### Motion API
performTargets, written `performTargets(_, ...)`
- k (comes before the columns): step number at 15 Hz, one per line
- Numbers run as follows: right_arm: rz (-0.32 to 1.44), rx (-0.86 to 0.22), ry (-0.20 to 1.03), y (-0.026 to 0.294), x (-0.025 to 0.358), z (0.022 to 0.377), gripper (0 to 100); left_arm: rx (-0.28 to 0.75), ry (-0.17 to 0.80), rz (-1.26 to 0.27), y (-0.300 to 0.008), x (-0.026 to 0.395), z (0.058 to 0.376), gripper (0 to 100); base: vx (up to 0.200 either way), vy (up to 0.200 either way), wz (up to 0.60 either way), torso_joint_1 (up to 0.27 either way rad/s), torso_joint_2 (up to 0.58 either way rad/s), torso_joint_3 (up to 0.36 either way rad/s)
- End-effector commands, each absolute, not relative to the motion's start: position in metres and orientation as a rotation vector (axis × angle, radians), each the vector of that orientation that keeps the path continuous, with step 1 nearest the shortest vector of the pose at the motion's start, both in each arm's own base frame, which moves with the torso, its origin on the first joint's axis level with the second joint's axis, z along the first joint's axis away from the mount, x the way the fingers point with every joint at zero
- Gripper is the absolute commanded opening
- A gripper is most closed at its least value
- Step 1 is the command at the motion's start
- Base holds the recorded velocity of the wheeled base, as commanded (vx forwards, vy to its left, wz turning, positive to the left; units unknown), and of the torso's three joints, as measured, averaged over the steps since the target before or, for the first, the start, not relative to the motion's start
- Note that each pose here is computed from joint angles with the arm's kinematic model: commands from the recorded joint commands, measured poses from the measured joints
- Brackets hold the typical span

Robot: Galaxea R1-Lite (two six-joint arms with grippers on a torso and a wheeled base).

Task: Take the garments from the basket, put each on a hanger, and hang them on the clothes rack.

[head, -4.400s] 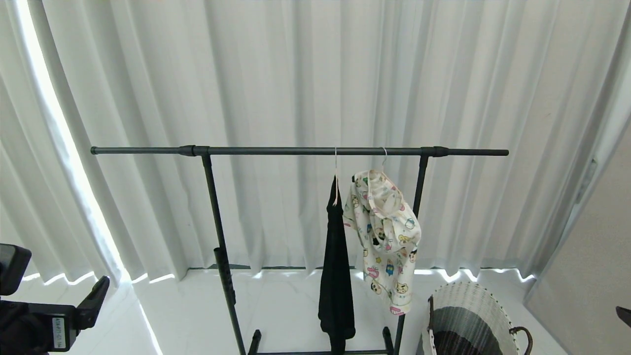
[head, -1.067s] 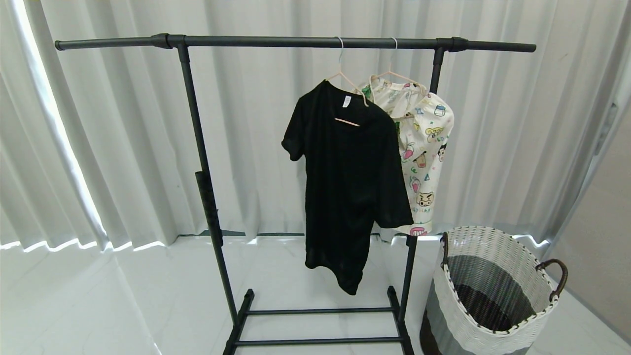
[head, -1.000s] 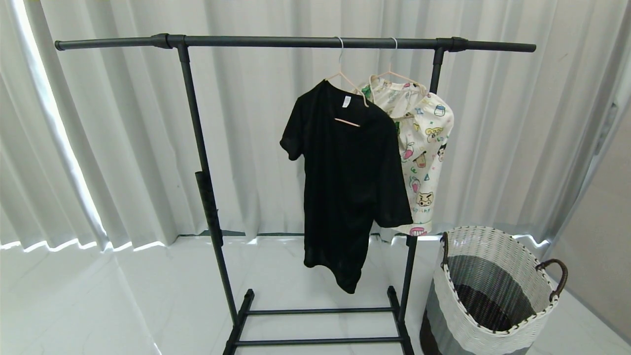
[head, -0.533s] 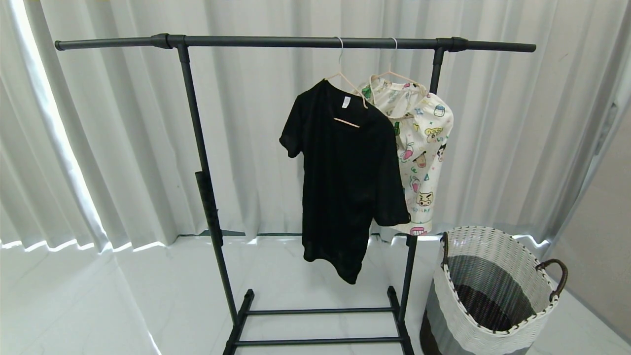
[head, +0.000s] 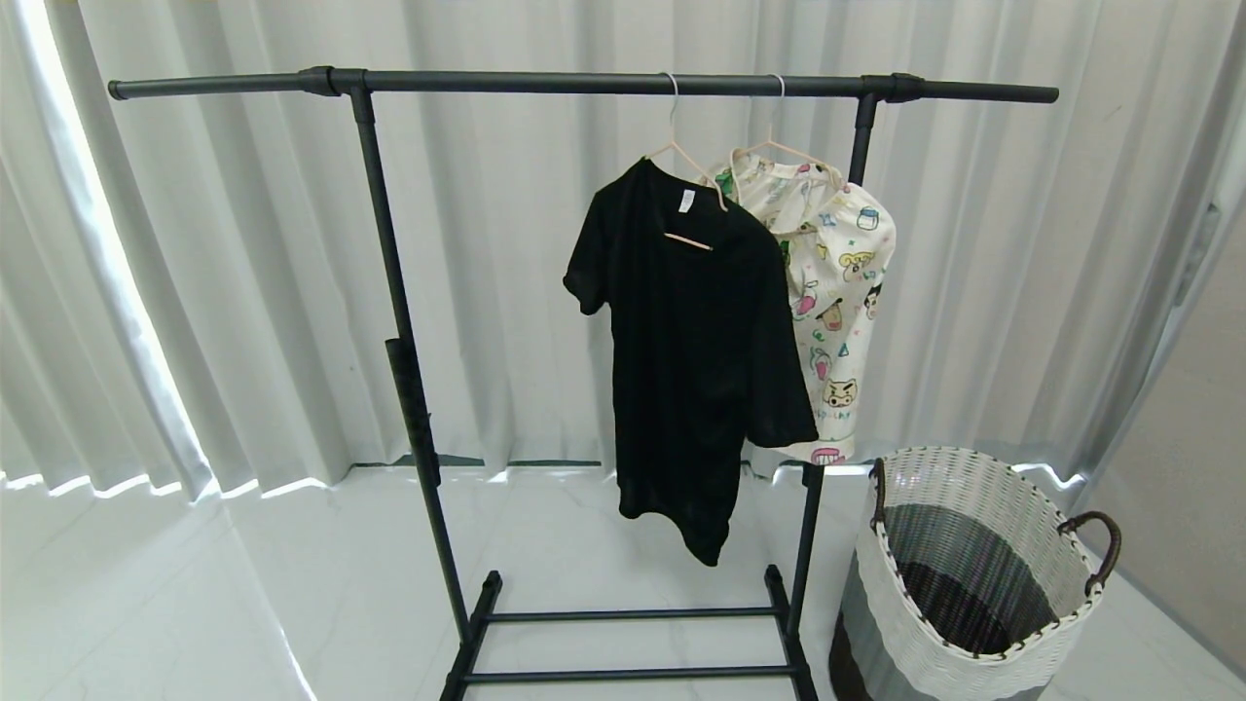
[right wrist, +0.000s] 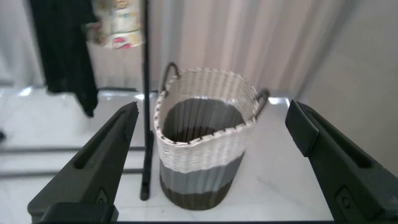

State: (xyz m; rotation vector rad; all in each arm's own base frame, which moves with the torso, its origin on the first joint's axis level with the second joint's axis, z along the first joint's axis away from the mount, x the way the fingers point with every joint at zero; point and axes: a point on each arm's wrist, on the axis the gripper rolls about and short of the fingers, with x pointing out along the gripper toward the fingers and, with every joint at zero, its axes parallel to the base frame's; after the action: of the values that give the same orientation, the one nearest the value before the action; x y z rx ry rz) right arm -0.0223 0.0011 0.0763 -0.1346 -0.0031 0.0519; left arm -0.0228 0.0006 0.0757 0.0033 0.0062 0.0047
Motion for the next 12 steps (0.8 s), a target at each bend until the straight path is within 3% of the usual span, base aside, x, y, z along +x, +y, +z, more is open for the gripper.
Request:
performTargets(1,0.055,-0.112,-0.008,0.0011,-0.0228,0.0760,100,0.003,0.006,0.005,0.0006,-0.0228,0.0758,100,0.000,0.000,0.00,0.000,0.00,0.000)
performTargets(2,0.054,-0.018,-0.004,0.0011,-0.0228,0.0758,100,0.003,0.006,0.005,0.0006,-0.0228,0.0758,100,0.000,0.000,0.00,0.000,0.00,0.000)
performTargets(3,0.052,-0.008,-0.002,0.0010,-0.0228,0.0756,100,0.003,0.006,0.005,0.0006,-0.0228,0.0758,100,0.000,0.000,0.00,0.000,0.00,0.000)
performTargets(12,0.052,-0.028,-0.002,0.0010,-0.0228,0.0756,100,0.003,0.006,0.005,0.0006,-0.0228,0.0758,100,0.000,0.000,0.00,0.000,0.00,0.000)
